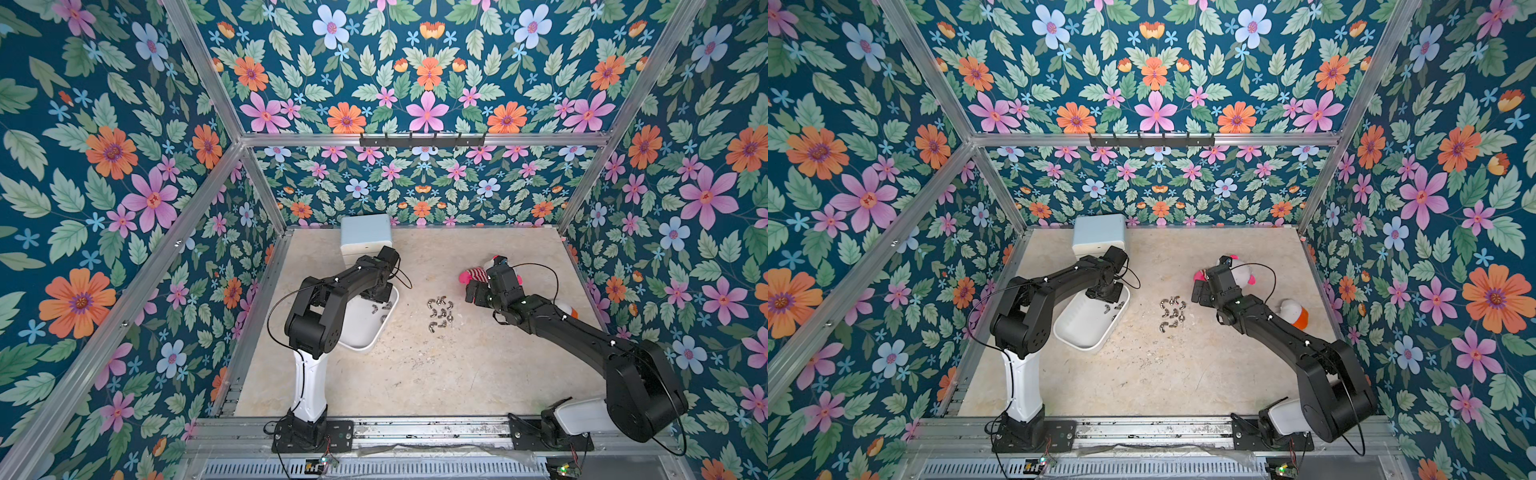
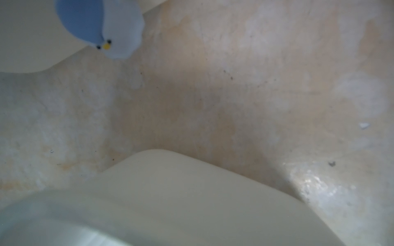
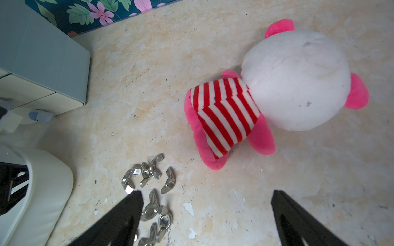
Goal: Take out the wing nut from the storage box
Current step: Pick up the wing nut from the storage box.
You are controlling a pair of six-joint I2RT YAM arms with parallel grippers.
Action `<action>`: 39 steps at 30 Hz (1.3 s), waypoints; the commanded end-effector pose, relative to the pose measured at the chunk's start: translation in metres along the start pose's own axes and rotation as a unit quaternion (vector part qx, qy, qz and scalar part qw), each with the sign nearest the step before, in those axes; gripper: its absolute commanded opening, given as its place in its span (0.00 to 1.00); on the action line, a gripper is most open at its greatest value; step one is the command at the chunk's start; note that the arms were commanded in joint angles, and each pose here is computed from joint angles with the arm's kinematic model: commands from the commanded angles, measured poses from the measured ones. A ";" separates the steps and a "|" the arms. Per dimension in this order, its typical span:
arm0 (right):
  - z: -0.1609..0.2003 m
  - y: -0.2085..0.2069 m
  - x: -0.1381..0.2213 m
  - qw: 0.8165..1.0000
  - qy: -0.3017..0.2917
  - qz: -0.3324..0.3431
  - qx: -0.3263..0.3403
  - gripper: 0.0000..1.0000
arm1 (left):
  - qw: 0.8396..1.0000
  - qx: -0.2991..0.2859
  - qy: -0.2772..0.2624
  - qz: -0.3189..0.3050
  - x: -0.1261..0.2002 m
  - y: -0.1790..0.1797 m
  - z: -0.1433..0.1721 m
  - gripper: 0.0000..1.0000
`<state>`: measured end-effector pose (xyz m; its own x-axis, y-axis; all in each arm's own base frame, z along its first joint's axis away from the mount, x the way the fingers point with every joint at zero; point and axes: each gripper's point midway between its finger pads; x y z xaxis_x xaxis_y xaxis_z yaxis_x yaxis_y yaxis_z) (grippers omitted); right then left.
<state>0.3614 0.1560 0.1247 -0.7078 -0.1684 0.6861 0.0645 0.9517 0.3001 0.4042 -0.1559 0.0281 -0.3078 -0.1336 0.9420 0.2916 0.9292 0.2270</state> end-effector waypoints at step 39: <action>-0.007 0.000 0.005 1.000 -0.010 0.005 -0.004 0.99 | 0.996 0.021 -0.081 0.033 0.084 -0.008 -0.017 0.08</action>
<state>0.3620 0.1561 0.1290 -0.7135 -0.1701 0.6797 0.0658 0.9495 0.3067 0.3939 -0.1703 0.0969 -0.4133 -0.0305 0.9101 0.2782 0.9474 0.1581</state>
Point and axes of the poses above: each gripper's point midway between its finger pads, its own x axis back along the fingers, its own y axis along the line the jaws close on, z = x × y, and after that the axes turned 4 degrees about -x, right-handed
